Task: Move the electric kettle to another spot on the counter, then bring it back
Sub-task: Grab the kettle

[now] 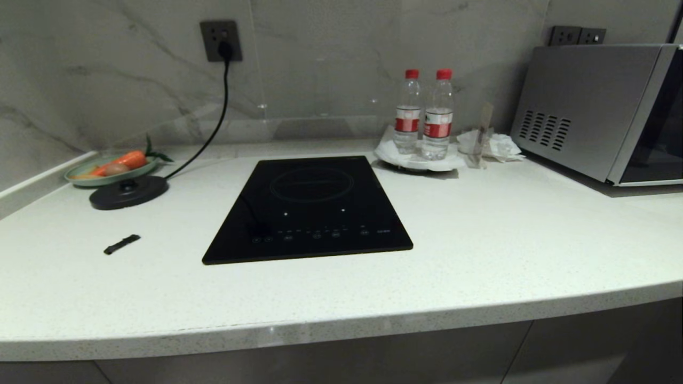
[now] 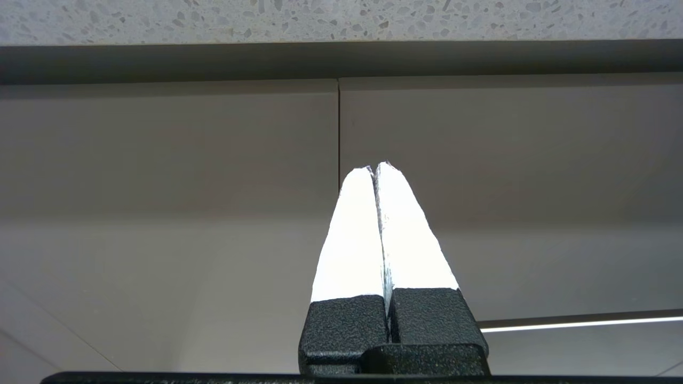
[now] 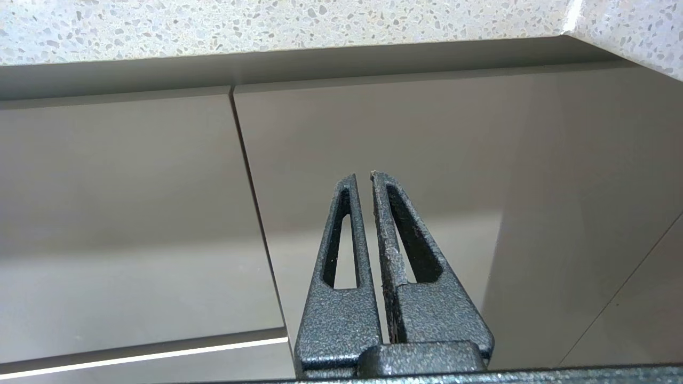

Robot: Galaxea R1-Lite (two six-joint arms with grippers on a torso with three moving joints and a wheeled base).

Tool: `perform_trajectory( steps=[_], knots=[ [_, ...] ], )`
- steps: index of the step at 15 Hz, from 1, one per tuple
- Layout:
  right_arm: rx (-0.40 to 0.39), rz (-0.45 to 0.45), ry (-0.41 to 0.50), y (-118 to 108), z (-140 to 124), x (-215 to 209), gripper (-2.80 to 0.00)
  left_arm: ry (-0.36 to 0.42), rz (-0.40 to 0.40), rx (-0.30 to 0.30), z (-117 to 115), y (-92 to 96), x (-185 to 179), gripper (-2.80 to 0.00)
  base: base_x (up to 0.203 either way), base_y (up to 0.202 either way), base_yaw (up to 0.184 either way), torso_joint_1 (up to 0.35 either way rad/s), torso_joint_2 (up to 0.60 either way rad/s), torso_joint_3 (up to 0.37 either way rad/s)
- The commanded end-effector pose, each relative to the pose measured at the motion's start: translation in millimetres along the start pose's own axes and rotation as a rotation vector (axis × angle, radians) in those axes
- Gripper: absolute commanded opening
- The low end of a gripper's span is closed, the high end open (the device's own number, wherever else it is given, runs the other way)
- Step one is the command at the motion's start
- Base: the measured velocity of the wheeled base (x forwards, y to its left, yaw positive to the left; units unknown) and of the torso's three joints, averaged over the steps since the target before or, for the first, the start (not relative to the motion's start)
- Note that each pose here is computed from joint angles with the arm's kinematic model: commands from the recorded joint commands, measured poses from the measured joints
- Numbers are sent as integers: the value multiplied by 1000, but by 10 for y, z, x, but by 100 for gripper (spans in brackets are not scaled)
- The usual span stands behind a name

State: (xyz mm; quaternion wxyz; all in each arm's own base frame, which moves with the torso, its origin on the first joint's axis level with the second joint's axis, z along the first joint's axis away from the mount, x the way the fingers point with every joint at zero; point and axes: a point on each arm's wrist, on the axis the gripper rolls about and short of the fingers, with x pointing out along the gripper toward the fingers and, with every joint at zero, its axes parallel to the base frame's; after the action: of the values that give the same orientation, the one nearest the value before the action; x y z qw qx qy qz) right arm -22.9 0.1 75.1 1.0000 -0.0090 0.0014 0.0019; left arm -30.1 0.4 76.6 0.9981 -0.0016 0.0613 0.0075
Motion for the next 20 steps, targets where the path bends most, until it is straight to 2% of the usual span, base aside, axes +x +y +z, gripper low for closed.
perform_trajectory(
  steps=[1, 20],
  knots=[
    [0, 1, 2, 0, -1, 1, -280, 3, 1, 0, -1, 0, 1, -280, 0, 0, 0, 0, 0, 0],
    [5, 1, 0, 0, 1, 1, -280, 3, 1, 0, -1, 0, 1, -280, 0, 0, 0, 0, 0, 0]
  ],
)
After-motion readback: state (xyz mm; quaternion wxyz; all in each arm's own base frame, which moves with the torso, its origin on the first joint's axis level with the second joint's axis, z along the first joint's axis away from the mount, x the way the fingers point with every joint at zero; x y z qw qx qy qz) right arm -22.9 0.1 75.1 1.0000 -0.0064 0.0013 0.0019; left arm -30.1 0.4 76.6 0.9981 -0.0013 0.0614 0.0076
